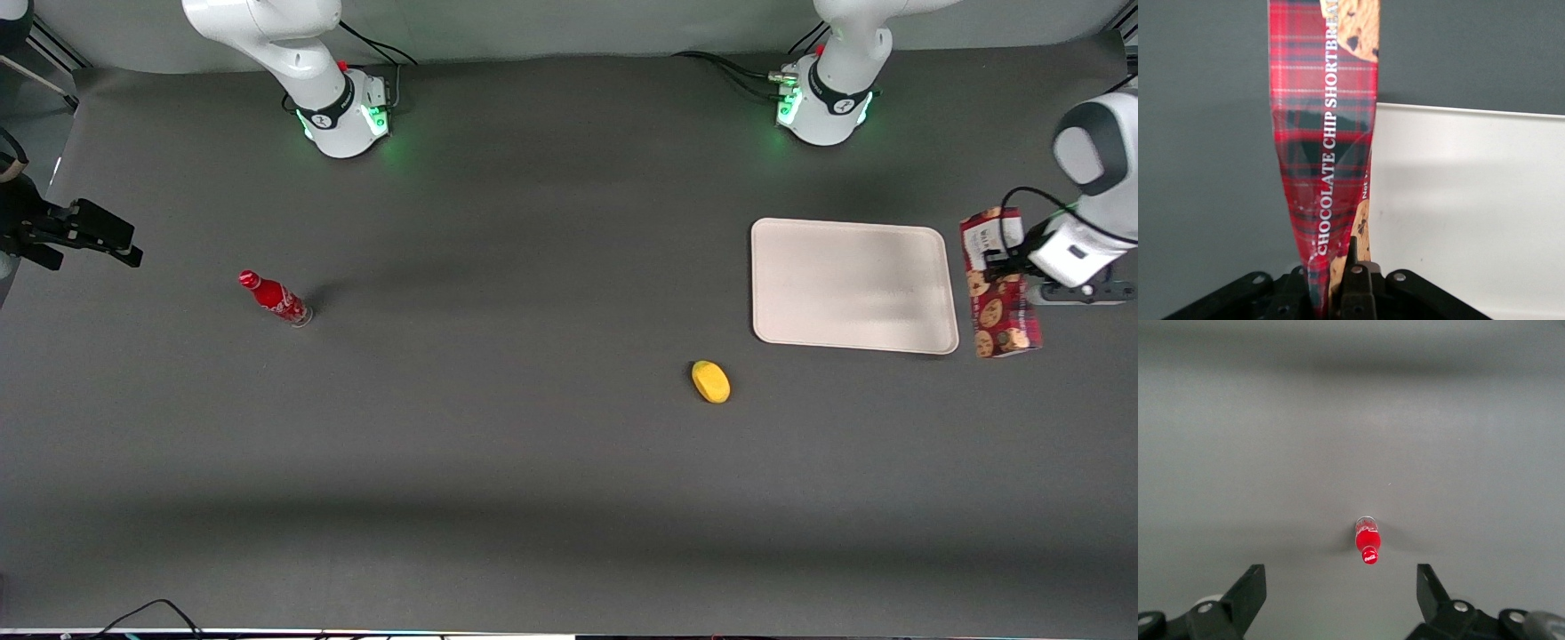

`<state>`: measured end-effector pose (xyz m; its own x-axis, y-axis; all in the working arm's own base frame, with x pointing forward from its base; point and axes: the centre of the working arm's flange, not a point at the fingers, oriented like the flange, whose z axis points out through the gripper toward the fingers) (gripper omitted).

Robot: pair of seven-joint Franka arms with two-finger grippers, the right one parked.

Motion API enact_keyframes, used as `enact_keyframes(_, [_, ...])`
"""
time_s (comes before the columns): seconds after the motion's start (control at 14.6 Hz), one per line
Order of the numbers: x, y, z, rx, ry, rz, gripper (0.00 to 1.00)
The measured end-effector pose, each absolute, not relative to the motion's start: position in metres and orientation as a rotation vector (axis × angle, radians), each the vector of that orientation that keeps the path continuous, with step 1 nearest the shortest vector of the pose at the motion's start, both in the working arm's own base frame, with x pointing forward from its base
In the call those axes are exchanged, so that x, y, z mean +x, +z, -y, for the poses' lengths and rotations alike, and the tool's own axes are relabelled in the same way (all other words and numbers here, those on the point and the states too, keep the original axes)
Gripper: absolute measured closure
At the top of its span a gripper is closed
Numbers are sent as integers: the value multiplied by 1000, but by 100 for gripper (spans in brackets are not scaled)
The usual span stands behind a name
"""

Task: Place red cookie box on tray
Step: 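Lift the cookie box and carry it over the white tray, then lower the cookie box onto the tray edge and open the left gripper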

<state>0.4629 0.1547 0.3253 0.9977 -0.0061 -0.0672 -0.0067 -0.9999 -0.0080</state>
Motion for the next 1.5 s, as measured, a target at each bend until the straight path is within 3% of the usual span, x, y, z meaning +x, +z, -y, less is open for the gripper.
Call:
enact_keyframes(0.41, [455,297,-125,-3121,36,-86,88])
enact_keyframes(0.68, [444,280,-134,-3121,42,-63,88])
enact_keyframes(1.02, [420,241,-152,-3127,153,-20,88])
enact_keyframes(1.5, [411,227,-148,-3130,200,-43,88])
